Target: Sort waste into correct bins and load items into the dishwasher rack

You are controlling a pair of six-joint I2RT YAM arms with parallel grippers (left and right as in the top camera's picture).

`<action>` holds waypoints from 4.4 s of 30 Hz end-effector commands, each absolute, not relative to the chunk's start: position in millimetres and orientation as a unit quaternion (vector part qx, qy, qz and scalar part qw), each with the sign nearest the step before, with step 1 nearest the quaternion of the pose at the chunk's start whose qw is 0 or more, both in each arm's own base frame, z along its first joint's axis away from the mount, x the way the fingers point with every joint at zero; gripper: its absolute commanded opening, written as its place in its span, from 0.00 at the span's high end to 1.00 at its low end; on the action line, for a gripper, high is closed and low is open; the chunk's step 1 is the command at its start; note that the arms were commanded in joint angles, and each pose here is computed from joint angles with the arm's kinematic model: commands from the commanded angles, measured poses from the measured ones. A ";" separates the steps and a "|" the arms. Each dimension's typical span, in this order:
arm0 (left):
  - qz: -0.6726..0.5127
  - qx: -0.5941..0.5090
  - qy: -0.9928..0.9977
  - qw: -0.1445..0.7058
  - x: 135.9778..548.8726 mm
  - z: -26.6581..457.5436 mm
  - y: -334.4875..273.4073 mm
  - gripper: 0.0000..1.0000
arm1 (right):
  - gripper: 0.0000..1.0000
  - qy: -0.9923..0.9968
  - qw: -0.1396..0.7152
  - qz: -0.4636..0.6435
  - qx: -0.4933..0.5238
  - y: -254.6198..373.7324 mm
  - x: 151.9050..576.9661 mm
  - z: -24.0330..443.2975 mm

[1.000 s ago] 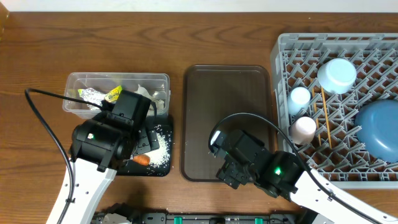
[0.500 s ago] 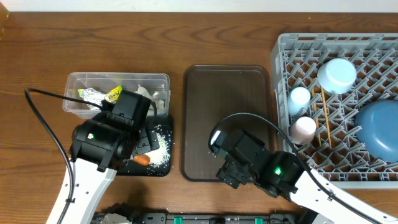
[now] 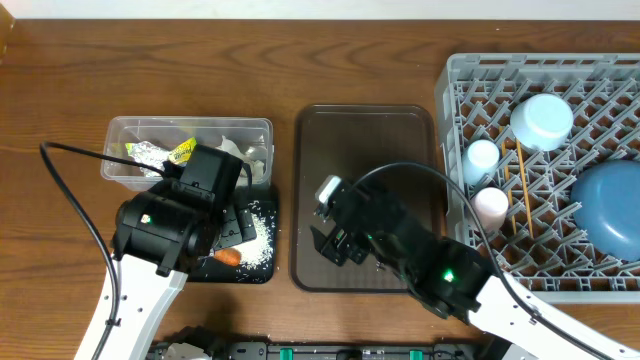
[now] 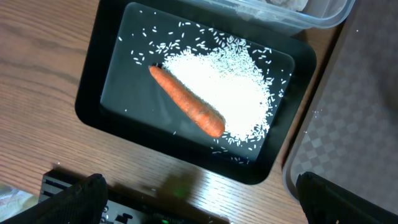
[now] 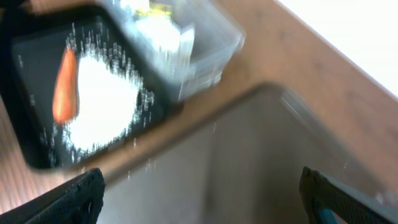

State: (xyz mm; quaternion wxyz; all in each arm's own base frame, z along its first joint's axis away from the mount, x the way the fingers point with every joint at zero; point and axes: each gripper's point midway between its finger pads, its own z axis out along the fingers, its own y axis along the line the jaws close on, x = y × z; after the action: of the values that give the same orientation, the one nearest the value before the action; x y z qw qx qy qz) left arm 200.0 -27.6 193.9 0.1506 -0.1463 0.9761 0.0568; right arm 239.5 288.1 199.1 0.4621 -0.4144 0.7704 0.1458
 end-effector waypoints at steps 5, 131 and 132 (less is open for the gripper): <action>0.061 -0.147 0.976 0.149 199.1 193.5 -25.4 0.00 | 0.01 0.689 0.603 0.148 -0.373 249.1 240.2 303.8; -0.073 -0.174 0.897 0.400 128.2 278.8 1.4 0.02 | 0.01 0.715 0.684 0.023 -0.144 47.7 241.3 159.3; -0.089 -0.175 0.884 0.424 131.0 288.3 -0.3 0.02 | 0.01 0.715 0.684 0.023 -0.144 47.8 241.3 159.4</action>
State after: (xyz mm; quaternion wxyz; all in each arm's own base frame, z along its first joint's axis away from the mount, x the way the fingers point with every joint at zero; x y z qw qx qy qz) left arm 130.9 -2.8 276.5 0.3889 -0.1697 0.9023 -0.0756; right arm 241.5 48.4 159.5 0.6834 -0.1424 0.7155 0.0265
